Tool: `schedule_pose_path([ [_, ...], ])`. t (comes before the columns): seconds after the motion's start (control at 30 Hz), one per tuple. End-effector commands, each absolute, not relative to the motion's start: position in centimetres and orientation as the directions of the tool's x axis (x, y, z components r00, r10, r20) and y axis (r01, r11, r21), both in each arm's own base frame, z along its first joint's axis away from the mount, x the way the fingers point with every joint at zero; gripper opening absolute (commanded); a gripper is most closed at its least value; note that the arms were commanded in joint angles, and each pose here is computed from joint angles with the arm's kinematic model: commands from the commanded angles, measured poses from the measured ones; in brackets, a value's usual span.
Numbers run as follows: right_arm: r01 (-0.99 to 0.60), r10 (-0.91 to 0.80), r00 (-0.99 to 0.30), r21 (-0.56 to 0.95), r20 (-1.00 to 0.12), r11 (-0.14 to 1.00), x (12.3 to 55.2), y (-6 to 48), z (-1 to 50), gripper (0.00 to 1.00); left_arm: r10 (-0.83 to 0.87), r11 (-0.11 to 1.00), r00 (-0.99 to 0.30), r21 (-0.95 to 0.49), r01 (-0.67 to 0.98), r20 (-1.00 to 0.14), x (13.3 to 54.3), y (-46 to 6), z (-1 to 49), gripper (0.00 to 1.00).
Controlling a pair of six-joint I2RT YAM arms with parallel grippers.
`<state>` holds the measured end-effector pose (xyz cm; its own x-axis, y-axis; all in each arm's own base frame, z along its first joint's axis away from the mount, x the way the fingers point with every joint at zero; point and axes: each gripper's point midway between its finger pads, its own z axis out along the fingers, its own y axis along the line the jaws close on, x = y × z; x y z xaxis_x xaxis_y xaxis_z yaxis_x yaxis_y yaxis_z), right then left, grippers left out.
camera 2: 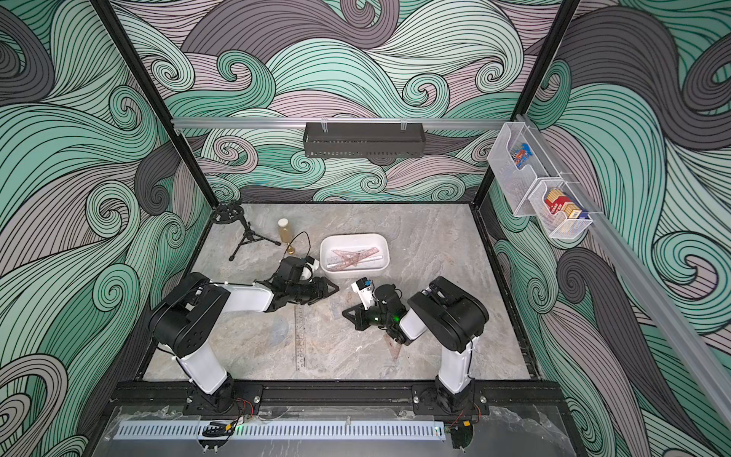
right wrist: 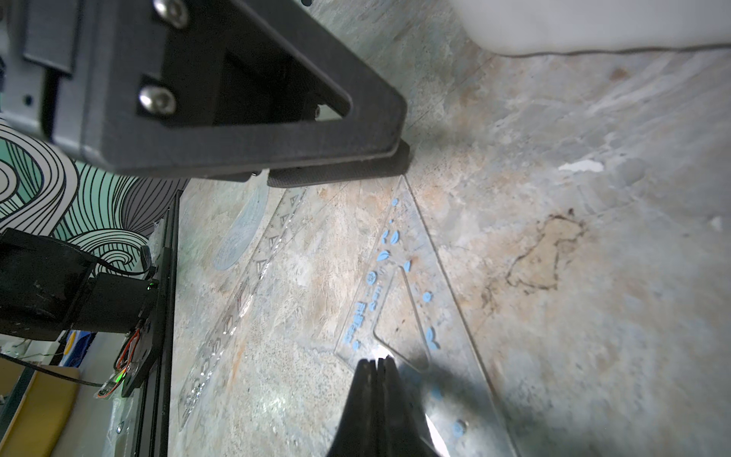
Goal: Put the scattered rulers into the storage box
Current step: Pick up the ruler from the center of the board.
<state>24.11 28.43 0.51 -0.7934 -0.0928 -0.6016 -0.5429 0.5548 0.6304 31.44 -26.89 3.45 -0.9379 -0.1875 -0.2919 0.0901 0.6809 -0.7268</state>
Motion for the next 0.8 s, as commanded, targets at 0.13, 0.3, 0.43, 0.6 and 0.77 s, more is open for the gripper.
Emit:
schedule_pose_path([
  [0.13,-0.350,-0.171,-0.927,0.611,-0.333,0.710,19.1,24.4,-6.5,0.01,-0.177,0.736,-0.970,-0.676,-0.020,-0.164,28.9,-25.3,-0.6,0.61],
  [0.3,-0.347,-0.171,-0.929,0.607,-0.329,0.715,19.0,24.2,-6.6,0.01,-0.185,0.730,-0.963,-0.683,-0.001,-0.196,29.4,-25.4,0.9,0.61],
  [0.43,-0.343,-0.170,-0.930,0.606,-0.325,0.718,18.9,24.2,-6.7,0.01,-0.183,0.710,-0.959,-0.704,0.022,-0.214,30.0,-26.1,2.8,0.61],
  [0.6,-0.335,-0.168,-0.934,0.604,-0.316,0.724,18.8,24.0,-6.9,0.01,-0.182,0.724,-0.954,-0.689,0.034,-0.238,30.6,-26.1,3.4,0.62],
  [0.77,-0.328,-0.166,-0.936,0.601,-0.310,0.729,18.7,23.9,-7.0,0.01,-0.182,0.723,-0.958,-0.690,0.024,-0.223,30.8,-26.4,2.9,0.62],
])
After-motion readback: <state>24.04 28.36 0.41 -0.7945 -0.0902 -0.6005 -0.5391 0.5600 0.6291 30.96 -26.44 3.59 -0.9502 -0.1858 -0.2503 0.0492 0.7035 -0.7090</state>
